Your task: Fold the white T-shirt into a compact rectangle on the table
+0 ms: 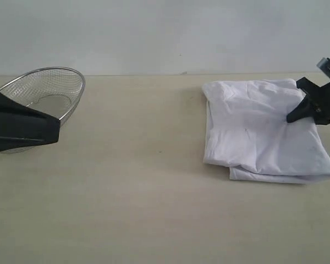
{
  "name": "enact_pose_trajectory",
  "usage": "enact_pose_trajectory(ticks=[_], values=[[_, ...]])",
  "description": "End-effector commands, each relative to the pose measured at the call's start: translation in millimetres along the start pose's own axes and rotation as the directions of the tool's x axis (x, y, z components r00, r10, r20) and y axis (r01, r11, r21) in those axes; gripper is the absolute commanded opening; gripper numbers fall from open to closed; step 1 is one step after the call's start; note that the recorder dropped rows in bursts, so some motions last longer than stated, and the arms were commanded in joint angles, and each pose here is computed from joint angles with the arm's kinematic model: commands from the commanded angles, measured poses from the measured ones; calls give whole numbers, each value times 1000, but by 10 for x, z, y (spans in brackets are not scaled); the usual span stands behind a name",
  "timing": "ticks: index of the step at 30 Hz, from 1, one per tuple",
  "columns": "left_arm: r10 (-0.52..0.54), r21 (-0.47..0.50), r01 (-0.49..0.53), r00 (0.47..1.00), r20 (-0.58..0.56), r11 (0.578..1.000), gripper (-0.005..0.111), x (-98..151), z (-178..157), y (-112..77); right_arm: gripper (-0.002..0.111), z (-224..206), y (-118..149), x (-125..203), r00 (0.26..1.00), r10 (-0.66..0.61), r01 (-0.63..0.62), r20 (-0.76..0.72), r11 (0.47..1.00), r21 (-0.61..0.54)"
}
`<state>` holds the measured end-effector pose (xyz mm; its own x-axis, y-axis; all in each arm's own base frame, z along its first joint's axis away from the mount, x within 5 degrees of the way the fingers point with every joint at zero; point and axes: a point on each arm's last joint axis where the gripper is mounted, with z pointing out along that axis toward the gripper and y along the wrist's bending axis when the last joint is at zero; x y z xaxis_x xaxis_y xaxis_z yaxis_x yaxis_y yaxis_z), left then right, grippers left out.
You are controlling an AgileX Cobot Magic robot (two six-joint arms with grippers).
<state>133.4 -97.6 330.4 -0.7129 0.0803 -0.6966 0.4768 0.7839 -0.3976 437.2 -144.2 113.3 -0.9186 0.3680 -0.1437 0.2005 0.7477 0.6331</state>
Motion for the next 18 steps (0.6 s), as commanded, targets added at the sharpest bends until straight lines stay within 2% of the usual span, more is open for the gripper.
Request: enact_pose_trajectory(ticks=[1, 3, 5, 9, 15, 17, 18], values=[[5, 8, -5, 1000, 3, 1000, 60, 10, -10, -12, 46, -42, 6, -51, 999, -28, 27, 42, 1000, 14], [5, 8, -5, 1000, 3, 1000, 60, 10, -10, -12, 62, -78, 28, -63, 998, -37, 36, 55, 999, 23], [5, 8, -5, 1000, 3, 1000, 60, 10, -10, -12, 69, -122, 61, -75, 997, -38, 36, 64, 999, 27], [8, 8, -8, 1000, 3, 1000, 60, 10, -10, -12, 69, -271, 148, -91, 996, -24, 18, 90, 998, 68], [16, 9, -16, 1000, -1, 1000, 60, 14, -10, -13, 69, -747, 445, -69, 983, -127, 101, 131, 977, 190], [16, 9, -16, 1000, -1, 1000, 60, 14, -10, -13, 69, -896, 574, -19, 985, -115, 89, 127, 978, 189], [16, 9, -16, 1000, -1, 1000, 60, 14, -10, -13, 65, -1021, 663, 24, 989, -49, 21, 138, 980, 200]])
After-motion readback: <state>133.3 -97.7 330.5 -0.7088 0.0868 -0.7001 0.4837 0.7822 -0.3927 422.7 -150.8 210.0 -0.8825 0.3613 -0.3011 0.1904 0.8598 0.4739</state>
